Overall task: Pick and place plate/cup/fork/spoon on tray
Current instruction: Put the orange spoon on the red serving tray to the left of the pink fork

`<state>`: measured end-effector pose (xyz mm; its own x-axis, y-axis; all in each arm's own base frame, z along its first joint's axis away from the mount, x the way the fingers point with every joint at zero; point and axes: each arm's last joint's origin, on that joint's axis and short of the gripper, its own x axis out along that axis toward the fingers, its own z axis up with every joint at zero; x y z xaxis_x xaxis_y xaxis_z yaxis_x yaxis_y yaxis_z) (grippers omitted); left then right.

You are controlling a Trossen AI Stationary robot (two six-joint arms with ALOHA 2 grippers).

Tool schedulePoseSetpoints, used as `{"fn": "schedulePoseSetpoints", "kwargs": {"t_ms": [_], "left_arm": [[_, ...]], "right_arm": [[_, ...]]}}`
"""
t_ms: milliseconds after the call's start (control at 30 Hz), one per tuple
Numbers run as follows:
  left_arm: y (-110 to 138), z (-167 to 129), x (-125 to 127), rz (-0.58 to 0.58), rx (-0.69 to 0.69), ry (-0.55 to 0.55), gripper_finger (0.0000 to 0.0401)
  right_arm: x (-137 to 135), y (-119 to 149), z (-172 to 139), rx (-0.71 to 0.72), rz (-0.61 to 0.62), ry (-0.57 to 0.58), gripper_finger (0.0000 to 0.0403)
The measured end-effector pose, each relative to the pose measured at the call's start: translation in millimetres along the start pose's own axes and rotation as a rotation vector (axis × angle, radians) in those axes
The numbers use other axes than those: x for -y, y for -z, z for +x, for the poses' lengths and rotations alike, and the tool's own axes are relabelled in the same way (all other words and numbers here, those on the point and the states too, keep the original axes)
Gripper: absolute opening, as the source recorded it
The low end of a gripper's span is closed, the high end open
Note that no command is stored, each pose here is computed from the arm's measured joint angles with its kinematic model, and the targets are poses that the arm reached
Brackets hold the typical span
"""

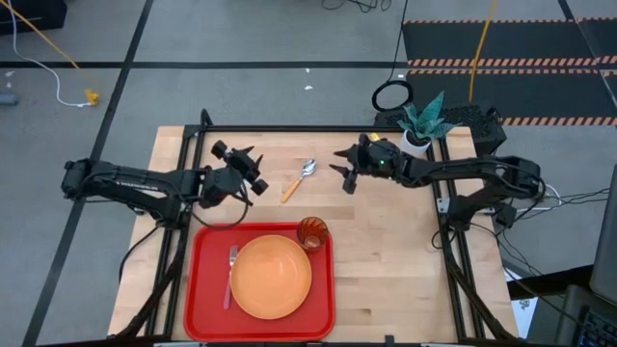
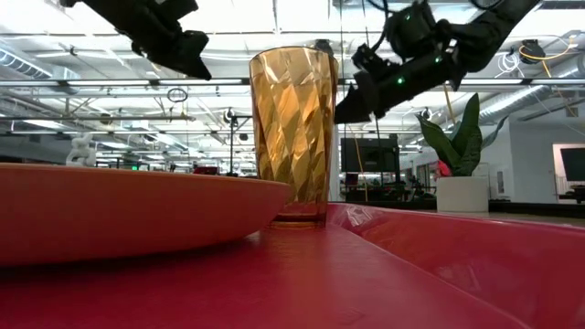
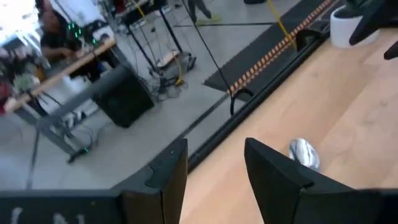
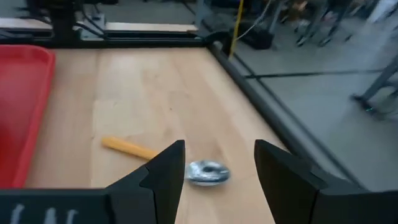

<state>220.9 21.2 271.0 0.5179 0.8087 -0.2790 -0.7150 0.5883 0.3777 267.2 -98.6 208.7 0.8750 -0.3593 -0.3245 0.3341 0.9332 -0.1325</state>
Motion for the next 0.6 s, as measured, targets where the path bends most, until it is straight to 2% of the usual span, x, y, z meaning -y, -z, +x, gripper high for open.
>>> {"fn": "schedulePoseSetpoints", "kwargs": {"t_ms": [67, 200, 367, 600], "left_arm": [[-0.5, 0.8, -0.8, -0.005, 0.003, -0.012, 0.0164], [0.9, 10.0, -4.1, -0.138, -0.015, -0.044, 0.0163], [7.4, 34.0, -1.5, -0.196, -0.086, 0.085, 0.0163], [18.8, 73.2, 14.6, -0.243, -0.145, 0.264, 0.0163]], "right_arm": [[2.9, 4.9, 5.8, -0.006, 0.040, -0.020, 0.0187], [9.3, 15.6, 19.1, -0.020, 0.133, -0.016, 0.0187], [18.0, 22.3, 38.4, -0.059, 0.265, -0.108, 0.0187], [28.3, 34.2, 68.0, -0.163, 0.407, -0.096, 0.0190]]}}
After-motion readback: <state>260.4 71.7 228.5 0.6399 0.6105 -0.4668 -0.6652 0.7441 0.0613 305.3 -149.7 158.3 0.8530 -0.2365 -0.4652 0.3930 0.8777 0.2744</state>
